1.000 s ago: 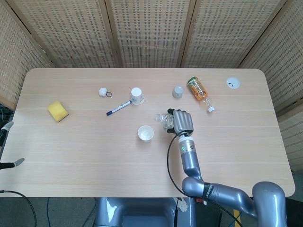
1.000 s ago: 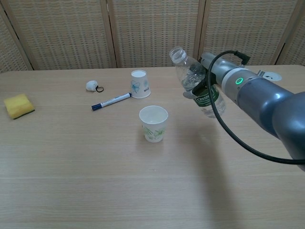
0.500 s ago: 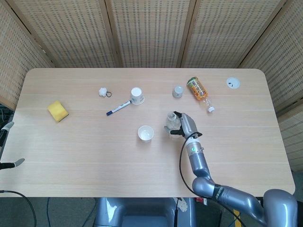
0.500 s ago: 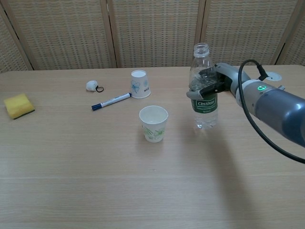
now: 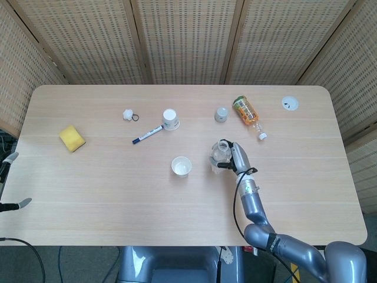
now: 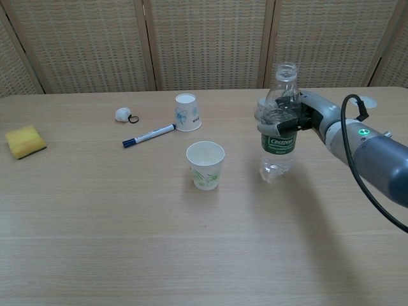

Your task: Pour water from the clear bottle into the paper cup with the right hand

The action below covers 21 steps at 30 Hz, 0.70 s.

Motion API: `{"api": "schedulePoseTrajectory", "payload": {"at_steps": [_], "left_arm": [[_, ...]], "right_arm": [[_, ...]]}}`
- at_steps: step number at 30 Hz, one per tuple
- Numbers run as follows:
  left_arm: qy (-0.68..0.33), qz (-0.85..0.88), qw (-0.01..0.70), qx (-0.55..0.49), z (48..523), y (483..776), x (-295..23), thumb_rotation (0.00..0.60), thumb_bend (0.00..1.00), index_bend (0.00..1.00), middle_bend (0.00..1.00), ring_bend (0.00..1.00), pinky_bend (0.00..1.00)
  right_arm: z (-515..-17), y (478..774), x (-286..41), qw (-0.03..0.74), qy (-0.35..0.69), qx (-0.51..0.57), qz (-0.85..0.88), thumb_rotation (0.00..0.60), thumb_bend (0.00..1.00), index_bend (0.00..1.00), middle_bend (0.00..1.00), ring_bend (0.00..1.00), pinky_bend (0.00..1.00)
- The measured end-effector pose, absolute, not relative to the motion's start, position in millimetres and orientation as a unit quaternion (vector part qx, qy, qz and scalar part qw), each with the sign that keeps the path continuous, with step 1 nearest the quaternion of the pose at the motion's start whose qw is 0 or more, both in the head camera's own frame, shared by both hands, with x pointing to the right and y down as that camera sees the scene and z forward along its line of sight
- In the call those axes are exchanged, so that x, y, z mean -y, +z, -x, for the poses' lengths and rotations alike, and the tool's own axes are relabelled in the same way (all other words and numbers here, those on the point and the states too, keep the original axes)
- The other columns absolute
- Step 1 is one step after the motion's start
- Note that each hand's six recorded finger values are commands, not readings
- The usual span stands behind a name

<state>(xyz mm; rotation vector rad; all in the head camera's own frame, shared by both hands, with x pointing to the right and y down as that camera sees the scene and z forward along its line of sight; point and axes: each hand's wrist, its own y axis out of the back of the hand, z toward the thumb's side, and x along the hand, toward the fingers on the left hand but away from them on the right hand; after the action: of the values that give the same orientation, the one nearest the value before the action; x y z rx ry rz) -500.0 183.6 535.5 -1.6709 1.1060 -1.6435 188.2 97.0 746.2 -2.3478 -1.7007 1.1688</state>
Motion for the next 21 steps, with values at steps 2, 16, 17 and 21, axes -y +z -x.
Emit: {"api": "schedulePoseTrajectory", "payload": {"at_steps": [2, 16, 17, 21], "left_arm": [[-0.611, 0.620, 0.271, -0.411, 500.6, 535.8, -183.4, 0.600, 0.07, 0.00, 0.00, 0.00, 0.00], [-0.611, 0.620, 0.271, -0.411, 500.5, 535.9, -183.5, 0.600, 0.07, 0.00, 0.00, 0.00, 0.00], [-0.611, 0.620, 0.270, -0.411, 500.5, 536.3, -183.5, 0.600, 0.07, 0.00, 0.00, 0.00, 0.00], [-0.612, 0.621, 0.271, -0.408, 499.8, 537.2, -183.5, 0.600, 0.07, 0.00, 0.00, 0.00, 0.00]], "right_arm": [[-189.4, 747.5, -97.3, 0.009, 0.374, 0.547, 0.748, 0.600, 0.63, 0.54, 0.52, 0.46, 0.38], [-198.9, 757.2, -100.3, -0.015, 0.376, 0.534, 0.757, 0.600, 0.16, 0.35, 0.25, 0.17, 0.27], [-199.3, 757.1, -100.4, -0.014, 0.376, 0.534, 0.757, 0.600, 0.14, 0.33, 0.23, 0.15, 0.26], [-200.1, 755.6, -101.7, -0.013, 0.370, 0.532, 0.762, 0.600, 0.02, 0.15, 0.08, 0.03, 0.20]]}}
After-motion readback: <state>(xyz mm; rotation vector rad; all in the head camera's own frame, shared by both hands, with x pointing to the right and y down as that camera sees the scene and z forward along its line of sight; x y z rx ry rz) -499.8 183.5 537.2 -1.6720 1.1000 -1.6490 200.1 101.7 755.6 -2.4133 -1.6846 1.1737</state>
